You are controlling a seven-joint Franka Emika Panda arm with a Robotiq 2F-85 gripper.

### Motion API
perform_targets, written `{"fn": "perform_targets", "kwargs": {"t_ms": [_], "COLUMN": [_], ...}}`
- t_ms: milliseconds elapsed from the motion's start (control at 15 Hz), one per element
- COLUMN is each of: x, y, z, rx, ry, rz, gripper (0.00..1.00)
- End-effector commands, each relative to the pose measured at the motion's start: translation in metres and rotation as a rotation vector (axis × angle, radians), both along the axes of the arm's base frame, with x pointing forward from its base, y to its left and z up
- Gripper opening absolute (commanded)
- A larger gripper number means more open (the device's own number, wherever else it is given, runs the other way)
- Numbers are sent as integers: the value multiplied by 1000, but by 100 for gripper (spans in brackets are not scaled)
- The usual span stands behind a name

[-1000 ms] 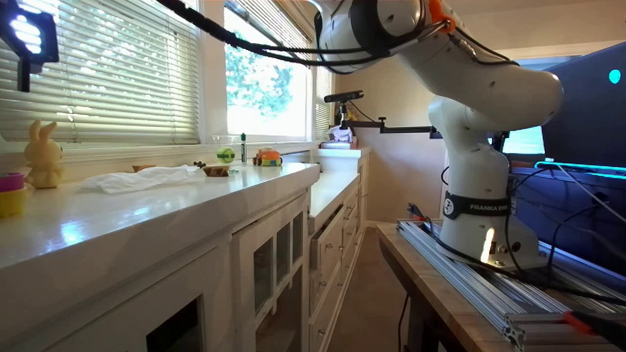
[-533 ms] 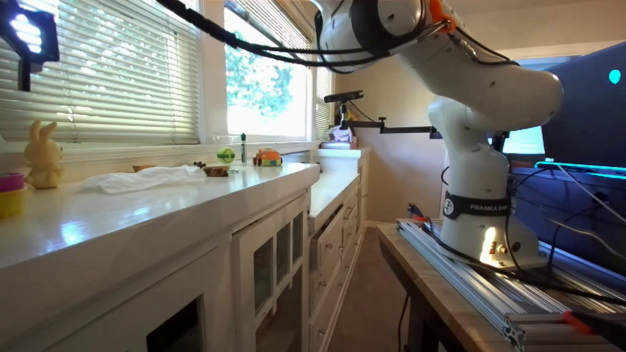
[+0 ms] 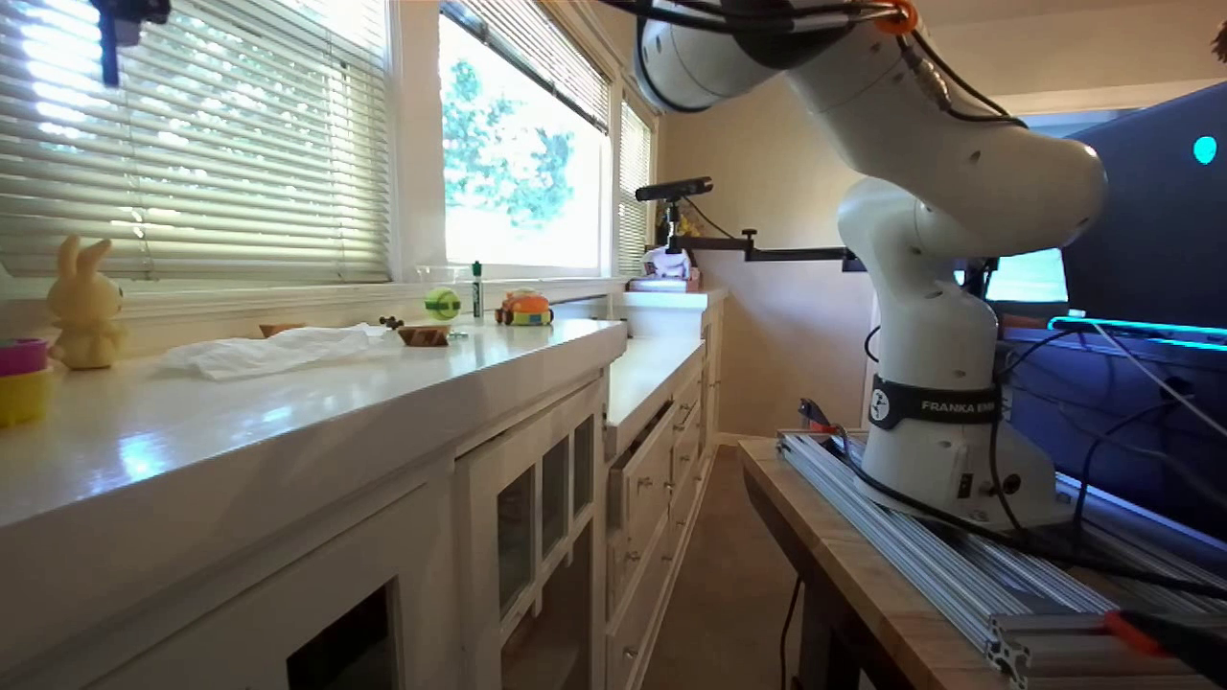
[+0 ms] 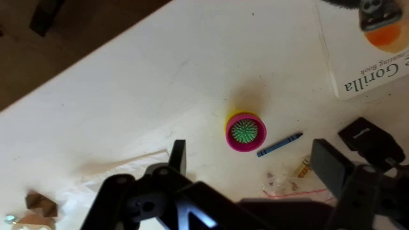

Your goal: Stack the bowls, then place the green toy inside the pink bowl

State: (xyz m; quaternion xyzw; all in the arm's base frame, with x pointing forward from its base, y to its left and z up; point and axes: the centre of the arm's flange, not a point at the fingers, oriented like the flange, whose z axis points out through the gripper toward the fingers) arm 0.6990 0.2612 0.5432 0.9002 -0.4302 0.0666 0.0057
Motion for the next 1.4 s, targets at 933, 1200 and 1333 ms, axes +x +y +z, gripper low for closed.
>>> {"fn": "perform_targets", "kwargs": {"t_ms": [933,1200,1333], "x": [13,13,13], "y": [10,10,10], "z": [-10,-9,-9], "rx": [112,113,113], "ry": [-105,-107,-107], "rz": [-560,-564,-565], "gripper": [100,100,100]}}
